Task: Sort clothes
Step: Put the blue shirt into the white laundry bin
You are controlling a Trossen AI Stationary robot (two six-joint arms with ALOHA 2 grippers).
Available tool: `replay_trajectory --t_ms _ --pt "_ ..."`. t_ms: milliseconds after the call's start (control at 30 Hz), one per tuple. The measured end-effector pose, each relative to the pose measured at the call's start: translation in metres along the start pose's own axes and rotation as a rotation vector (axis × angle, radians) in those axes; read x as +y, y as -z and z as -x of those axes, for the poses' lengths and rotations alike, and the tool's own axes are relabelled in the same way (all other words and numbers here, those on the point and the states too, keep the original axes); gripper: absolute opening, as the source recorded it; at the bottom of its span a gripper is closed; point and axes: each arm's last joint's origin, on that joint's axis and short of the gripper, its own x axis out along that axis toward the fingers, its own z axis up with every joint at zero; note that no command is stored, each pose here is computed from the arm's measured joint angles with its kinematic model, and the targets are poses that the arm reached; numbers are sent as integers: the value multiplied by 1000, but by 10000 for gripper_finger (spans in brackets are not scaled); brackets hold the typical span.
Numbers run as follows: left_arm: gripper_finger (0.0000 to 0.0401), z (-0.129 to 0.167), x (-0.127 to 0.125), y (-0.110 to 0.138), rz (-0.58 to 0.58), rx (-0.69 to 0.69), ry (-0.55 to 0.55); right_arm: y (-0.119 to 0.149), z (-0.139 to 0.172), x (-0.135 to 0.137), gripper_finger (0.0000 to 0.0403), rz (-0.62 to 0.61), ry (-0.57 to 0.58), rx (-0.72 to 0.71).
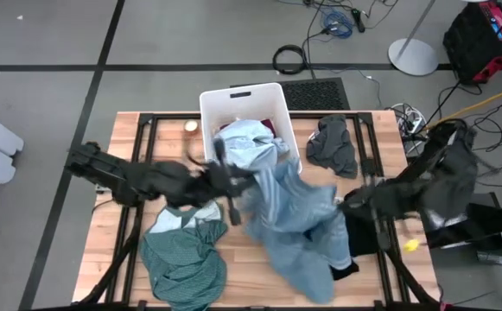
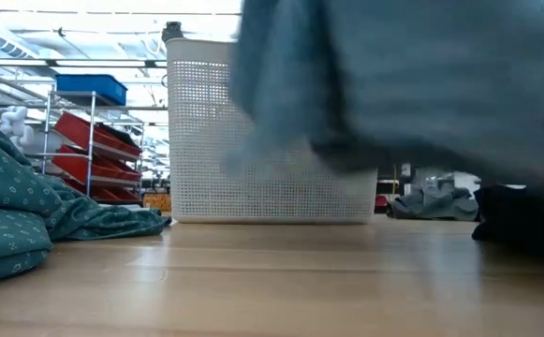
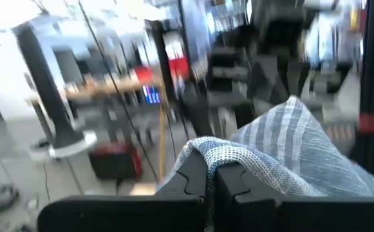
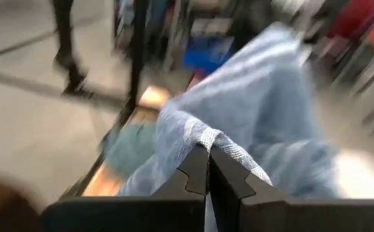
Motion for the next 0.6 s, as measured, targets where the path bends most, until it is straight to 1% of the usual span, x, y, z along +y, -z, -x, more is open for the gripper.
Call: replay_trajectory --t_ms 100,200,267,333,400,467,533,600 --pt "1 11 15 -20 24 -107 -38 -27 11 -14 0 82 50 -150" --pt "1 17 30 -33 42 -197 -70 -46 20 -29 0 152 112 -248" --pt "1 20 40 -40 65 -261 -60 -55 25 -40 0 186 161 -287" --pt "1 22 47 -47 85 -342 -26 -62 30 -49 0 211 176 -322" --pt "1 25 52 -54 98 -423 11 -69 35 -58 0 212 151 -374" --pt "0 27 56 -58 110 -481 44 -74 40 -63 0 202 100 -426" --pt "0 27 57 -59 146 -509 92 -76 42 -65 0 173 43 -460" --pt "0 28 57 -58 172 -508 168 -75 41 -64 0 136 -18 -464"
